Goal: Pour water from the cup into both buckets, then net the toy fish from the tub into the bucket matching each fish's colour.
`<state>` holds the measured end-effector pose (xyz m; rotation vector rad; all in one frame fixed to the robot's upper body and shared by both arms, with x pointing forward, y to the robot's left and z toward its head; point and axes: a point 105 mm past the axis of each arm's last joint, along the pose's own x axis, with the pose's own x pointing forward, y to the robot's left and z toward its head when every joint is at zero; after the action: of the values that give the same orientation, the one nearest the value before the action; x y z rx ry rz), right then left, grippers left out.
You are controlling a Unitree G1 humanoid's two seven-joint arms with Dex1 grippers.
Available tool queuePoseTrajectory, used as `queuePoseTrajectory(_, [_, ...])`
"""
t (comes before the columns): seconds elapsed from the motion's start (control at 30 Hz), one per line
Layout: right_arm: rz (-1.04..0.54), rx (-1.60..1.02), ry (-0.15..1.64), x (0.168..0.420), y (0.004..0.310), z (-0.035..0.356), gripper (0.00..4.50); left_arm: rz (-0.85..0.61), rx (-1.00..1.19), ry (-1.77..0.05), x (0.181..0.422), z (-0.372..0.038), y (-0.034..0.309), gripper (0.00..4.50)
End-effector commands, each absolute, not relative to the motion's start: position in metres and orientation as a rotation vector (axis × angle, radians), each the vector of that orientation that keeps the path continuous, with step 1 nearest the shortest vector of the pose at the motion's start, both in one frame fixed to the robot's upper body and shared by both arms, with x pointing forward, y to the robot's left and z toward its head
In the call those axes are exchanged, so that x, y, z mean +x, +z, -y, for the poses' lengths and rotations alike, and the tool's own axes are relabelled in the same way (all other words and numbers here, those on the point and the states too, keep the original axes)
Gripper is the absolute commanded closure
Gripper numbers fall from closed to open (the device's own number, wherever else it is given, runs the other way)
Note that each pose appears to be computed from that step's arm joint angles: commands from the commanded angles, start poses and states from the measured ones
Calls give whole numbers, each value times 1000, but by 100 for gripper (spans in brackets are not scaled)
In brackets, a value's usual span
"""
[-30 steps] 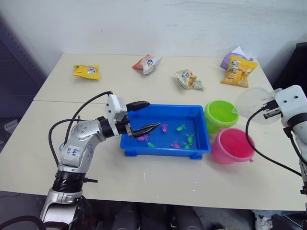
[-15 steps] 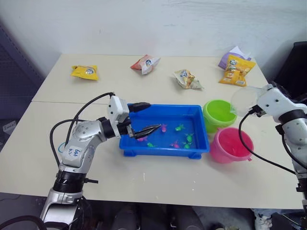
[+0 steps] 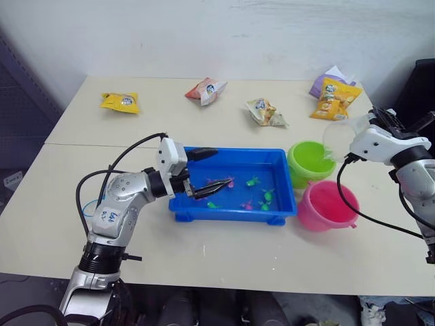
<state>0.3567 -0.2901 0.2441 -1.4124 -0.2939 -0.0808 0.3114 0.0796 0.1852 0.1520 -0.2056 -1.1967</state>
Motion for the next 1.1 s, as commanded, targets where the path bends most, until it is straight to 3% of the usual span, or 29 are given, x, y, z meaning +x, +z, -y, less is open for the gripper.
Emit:
queuePoseTrajectory(0.03, [357,-1441,-122,355,265,290,441,247,183,-1207,305,-77,192,0])
queuePoseTrajectory(0.6, [457,-1476,-139,348,274,287,441,268,197,-1216,299,-77,191,0])
queuePoseTrajectory(0.83, [345,-1156,-102,348,257,299,441,274,214,-1215,301,-80,192,0])
queuePoseTrajectory(1.1, [256,-607,-277,329,255,348,441,283,216,-1249,300,-83,195,0])
